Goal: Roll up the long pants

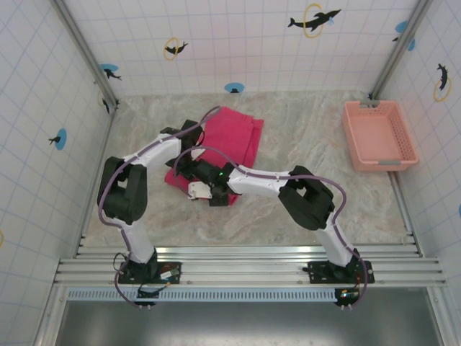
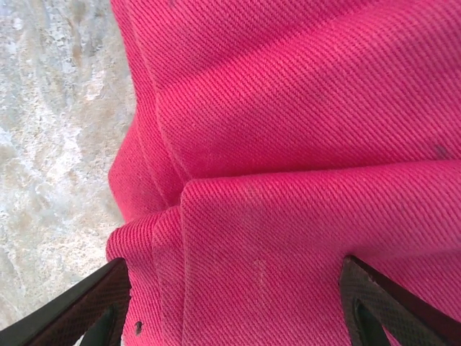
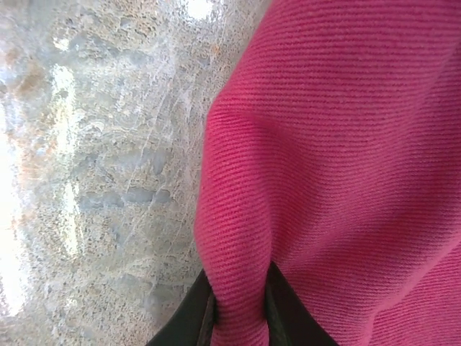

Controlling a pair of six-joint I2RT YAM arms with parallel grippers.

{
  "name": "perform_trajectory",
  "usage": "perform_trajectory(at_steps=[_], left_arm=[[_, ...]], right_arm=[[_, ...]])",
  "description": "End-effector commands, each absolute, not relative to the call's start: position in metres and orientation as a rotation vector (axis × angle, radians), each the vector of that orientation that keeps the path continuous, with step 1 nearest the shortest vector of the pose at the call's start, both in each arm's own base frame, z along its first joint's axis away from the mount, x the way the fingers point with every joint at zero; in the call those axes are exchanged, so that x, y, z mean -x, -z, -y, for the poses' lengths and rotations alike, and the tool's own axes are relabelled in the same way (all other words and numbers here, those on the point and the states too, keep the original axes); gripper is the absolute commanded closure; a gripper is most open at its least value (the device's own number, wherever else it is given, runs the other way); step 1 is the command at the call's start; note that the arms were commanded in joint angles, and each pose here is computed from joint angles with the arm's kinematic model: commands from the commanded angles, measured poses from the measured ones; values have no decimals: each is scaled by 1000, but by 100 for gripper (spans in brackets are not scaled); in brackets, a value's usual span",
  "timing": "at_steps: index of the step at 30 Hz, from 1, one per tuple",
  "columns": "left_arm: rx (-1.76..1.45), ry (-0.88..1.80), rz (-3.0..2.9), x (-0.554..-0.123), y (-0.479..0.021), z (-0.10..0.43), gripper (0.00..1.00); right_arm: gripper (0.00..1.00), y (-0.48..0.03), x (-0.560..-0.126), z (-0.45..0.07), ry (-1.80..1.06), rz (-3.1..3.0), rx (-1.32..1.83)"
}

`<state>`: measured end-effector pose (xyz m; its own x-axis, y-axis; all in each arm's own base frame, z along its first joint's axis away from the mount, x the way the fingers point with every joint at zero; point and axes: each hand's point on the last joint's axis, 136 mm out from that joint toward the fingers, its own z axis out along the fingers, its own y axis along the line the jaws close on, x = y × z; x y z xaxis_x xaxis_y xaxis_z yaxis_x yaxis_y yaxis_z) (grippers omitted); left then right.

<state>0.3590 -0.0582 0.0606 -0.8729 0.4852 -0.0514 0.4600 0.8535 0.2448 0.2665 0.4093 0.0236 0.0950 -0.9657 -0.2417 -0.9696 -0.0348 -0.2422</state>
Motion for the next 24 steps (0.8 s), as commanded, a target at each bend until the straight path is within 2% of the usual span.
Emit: perform_trajectory(at_steps=[1, 5, 7, 14, 18, 24], left_arm=[[-759, -327, -2911, -354, -81, 56, 22], [-685, -309, -2934, -349, -91, 45, 17], [-611, -295, -2897, -360, -110, 40, 14], [-605, -353, -2856, -367, -144, 24, 12], [-625, -374, -2850, -366, -149, 22, 12], [-653, -360, -2856, -370, -145, 24, 13]], right_arm=[[92, -21, -230, -393, -228, -2040, 2148], [95, -51, -210, -396, -460, -2104, 2138], [95, -63, -197, -399, -596, -2130, 2130], [96, -118, -169, -410, -1126, -2221, 2017], [96, -140, -187, -409, -1340, -2264, 1853], [95, -122, -234, -387, -1486, -2417, 1537]])
